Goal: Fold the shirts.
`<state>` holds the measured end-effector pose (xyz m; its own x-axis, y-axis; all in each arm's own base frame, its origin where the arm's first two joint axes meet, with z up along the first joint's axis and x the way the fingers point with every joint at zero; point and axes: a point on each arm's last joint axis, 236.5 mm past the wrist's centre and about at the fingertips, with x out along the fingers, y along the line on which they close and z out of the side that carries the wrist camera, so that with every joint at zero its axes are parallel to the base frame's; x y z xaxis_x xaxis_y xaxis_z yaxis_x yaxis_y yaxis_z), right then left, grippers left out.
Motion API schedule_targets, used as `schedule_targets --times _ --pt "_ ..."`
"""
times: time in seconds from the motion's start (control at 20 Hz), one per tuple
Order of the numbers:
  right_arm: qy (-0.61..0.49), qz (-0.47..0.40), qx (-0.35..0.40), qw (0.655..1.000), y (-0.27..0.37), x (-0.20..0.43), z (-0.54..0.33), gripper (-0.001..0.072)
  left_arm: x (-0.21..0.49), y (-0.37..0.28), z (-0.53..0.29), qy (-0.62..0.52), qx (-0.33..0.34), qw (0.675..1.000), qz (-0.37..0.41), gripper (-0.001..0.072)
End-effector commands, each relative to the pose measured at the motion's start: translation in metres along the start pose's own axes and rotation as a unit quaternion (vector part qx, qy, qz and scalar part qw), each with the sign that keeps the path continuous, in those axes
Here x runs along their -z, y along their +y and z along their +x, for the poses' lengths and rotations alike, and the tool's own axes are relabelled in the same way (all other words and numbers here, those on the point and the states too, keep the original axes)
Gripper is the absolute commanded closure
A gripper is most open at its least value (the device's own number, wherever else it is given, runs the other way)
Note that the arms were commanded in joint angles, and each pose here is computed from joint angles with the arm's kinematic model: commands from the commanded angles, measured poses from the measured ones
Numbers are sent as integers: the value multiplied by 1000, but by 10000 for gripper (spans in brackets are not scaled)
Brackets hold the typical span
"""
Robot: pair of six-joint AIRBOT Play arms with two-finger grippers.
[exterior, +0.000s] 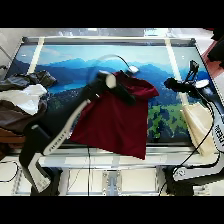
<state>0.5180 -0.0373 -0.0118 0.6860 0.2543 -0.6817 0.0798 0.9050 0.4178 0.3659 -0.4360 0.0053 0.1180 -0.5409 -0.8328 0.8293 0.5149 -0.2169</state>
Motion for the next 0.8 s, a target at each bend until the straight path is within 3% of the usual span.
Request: schedule_targets --times 0.0,0.1,0.35,0.75 --pt "38 -16 -20 999 2 8 17 356 28 -62 40 59 -12 994 86 137" --pt "66 -20 -42 997 6 9 32 356 40 -89 46 81 -13 992 97 85" --pt "152 -20 -93 984 11 34 69 357 81 -137 48 156 11 981 113 49" --pt "185 -91 -85 975 34 53 105 359 151 -187 70 267 32 952 147 48"
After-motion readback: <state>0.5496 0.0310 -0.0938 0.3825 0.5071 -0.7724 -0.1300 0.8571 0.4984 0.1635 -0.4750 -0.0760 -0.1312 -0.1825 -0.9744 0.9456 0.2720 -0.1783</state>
